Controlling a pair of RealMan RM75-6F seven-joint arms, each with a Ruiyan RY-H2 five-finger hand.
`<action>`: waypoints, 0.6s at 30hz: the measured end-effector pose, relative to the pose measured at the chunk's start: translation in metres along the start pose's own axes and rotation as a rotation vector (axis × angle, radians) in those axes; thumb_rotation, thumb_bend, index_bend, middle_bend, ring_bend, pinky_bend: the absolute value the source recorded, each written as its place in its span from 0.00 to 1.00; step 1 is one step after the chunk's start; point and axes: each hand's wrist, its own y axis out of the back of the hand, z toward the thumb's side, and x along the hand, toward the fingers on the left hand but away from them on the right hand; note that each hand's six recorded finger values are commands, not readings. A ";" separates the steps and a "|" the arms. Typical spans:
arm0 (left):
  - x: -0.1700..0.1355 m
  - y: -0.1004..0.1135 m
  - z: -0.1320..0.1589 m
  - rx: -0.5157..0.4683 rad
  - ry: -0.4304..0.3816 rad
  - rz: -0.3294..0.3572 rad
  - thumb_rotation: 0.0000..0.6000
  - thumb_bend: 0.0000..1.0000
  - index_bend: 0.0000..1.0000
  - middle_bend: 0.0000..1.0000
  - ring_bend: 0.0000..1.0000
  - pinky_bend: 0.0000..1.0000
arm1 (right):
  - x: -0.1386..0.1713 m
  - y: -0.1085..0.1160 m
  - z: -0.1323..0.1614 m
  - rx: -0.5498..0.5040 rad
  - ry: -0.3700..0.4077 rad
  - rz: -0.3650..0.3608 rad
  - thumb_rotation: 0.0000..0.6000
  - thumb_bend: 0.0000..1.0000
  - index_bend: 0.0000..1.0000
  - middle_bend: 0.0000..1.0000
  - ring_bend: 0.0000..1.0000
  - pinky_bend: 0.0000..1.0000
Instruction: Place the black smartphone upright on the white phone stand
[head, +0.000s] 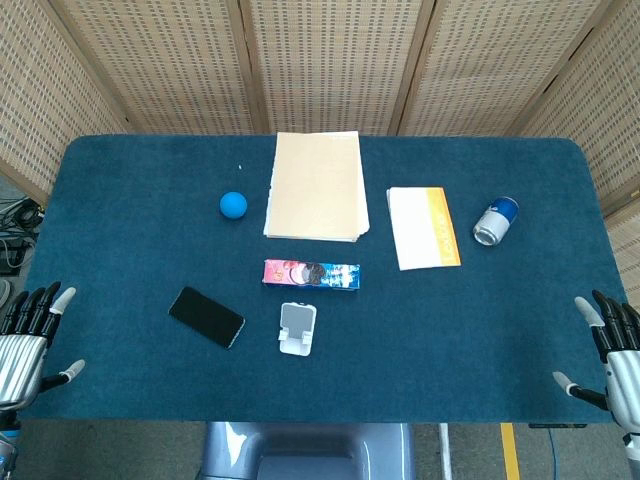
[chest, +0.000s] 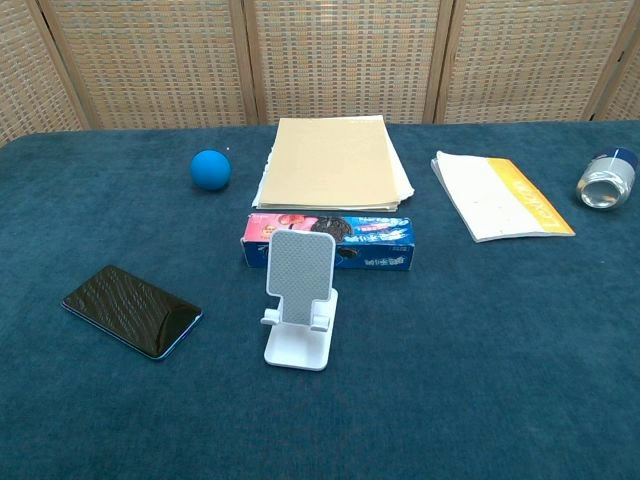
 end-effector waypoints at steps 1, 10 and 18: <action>0.000 0.000 0.000 0.000 0.000 -0.001 1.00 0.00 0.00 0.00 0.00 0.00 | 0.000 0.000 0.000 -0.001 -0.001 0.001 1.00 0.00 0.04 0.00 0.00 0.00; 0.003 -0.002 0.004 -0.004 -0.025 -0.001 1.00 0.00 0.00 0.00 0.00 0.00 | 0.001 0.000 -0.001 -0.011 -0.006 0.001 1.00 0.00 0.04 0.00 0.00 0.00; 0.028 -0.013 0.028 -0.003 -0.130 -0.046 1.00 0.00 0.00 0.00 0.00 0.00 | 0.000 0.003 -0.004 -0.019 -0.018 -0.005 1.00 0.00 0.04 0.00 0.00 0.00</action>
